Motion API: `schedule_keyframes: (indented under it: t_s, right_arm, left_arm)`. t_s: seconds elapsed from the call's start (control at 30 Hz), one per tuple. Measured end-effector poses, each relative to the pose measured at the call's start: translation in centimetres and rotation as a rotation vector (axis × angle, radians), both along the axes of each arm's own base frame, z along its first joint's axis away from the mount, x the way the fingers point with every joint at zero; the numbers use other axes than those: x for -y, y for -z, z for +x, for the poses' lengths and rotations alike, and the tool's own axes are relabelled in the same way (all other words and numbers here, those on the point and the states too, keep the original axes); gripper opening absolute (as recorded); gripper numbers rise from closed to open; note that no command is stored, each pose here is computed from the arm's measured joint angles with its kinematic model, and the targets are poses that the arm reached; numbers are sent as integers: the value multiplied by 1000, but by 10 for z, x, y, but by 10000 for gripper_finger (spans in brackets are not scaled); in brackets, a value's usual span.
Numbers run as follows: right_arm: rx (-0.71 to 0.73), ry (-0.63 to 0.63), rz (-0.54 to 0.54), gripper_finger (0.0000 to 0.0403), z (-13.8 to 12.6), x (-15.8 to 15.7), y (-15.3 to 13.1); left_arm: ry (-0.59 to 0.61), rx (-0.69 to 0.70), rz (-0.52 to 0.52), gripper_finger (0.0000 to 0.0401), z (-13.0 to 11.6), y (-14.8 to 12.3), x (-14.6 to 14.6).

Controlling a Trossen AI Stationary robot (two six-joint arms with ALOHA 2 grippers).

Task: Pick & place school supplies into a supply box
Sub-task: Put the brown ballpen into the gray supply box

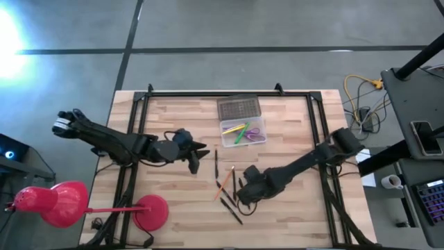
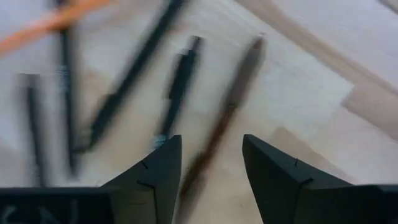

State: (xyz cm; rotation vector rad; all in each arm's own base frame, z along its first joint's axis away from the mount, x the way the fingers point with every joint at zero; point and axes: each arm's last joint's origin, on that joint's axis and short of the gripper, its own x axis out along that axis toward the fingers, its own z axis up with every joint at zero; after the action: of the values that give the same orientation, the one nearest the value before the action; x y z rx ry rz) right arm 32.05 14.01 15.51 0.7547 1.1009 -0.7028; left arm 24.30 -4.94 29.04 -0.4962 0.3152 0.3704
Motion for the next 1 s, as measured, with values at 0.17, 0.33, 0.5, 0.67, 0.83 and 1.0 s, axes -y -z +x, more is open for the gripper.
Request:
schedule_keyframes:
  t_s: [0.17, 0.33, 0.5, 0.67, 0.83, 1.0]
  right_arm:
    - [-92, 16, -14, 146, 12, 1, 23]
    - [-161, 30, -56, 114, 18, 0, 33]
    - [-175, -45, -144, 50, 16, 3, 25]
    - [-199, -78, -252, 18, 10, 21, 10]
    - [-110, -309, -403, 13, 7, 46, -44]
    - [-161, -545, -487, 13, 8, 105, -76]
  left_arm:
    - [2, -4, 5, 134, 0, 1, 0]
    - [8, -16, 7, 134, 1, 3, 1]
    - [21, -23, 10, 134, 0, 5, 4]
    - [26, -25, 11, 134, -1, 5, 5]
    - [40, -23, 7, 134, -2, 5, 9]
    - [34, -39, -36, 134, 0, 13, 14]
